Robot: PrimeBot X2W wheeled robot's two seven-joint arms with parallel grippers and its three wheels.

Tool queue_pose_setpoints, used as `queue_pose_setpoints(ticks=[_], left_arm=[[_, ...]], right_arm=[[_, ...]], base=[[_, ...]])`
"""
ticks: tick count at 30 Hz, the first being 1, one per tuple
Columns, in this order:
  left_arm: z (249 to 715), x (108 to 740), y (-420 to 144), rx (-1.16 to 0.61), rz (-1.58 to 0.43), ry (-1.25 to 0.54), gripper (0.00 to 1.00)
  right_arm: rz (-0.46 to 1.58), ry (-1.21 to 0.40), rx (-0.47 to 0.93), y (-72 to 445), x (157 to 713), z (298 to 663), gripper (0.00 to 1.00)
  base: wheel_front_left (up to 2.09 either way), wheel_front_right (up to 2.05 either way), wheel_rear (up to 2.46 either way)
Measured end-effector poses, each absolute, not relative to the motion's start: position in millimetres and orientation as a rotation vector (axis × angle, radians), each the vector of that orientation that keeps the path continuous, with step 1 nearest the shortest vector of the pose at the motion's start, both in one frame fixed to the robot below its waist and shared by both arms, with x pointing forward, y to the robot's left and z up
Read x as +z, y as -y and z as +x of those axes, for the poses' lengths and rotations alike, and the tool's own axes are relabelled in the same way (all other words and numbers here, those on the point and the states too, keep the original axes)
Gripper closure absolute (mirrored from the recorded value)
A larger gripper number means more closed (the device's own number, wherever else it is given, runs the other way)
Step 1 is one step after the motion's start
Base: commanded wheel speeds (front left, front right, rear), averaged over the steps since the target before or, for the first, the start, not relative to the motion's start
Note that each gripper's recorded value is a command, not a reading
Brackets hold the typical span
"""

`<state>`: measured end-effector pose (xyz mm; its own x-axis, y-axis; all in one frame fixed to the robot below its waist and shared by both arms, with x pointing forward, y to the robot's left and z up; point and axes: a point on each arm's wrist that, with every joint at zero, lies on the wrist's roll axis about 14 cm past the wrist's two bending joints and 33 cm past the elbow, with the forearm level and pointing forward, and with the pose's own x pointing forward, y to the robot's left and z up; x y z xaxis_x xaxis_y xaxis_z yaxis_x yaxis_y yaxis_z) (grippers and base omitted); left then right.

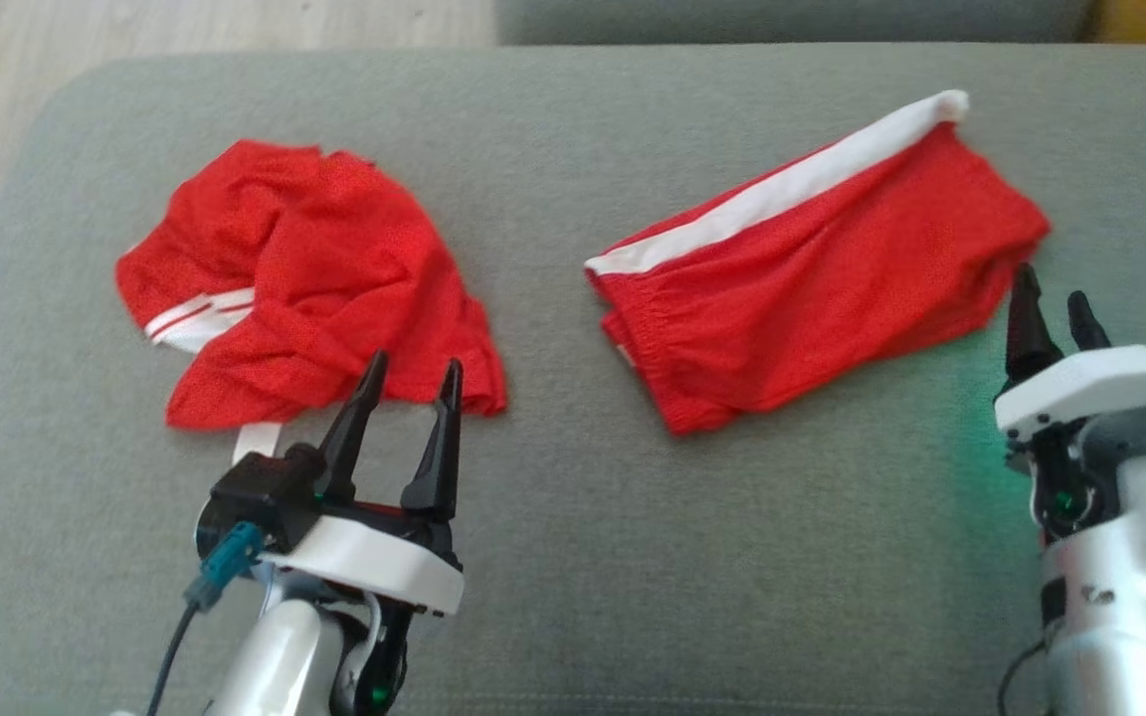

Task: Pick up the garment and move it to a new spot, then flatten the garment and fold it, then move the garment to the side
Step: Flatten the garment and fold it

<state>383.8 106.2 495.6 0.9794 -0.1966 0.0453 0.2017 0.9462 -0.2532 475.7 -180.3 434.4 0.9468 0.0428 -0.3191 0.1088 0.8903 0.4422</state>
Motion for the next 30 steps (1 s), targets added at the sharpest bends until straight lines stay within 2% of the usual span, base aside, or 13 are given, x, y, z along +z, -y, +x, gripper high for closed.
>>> queue_pose_setpoints(ticks=[9,15,30], left_arm=[[386,489,-125,-0.149,-0.265,0.002,0.00],[385,484,-130,-0.123,-0.274,-0.012,0.00],[394,481,-130,-0.119,-0.283,-0.020,0.00]], right_arm=[[0.485,-0.468,-0.079,170,397,506,0.00],[0.452,-0.552,-0.139,181,372,508,0.00],[0.511,-0.586,-0.152,172,370,532,0.00]], base=[[0.00,0.00,0.00],[0.00,0.00,0.00],[0.00,0.00,0.00]])
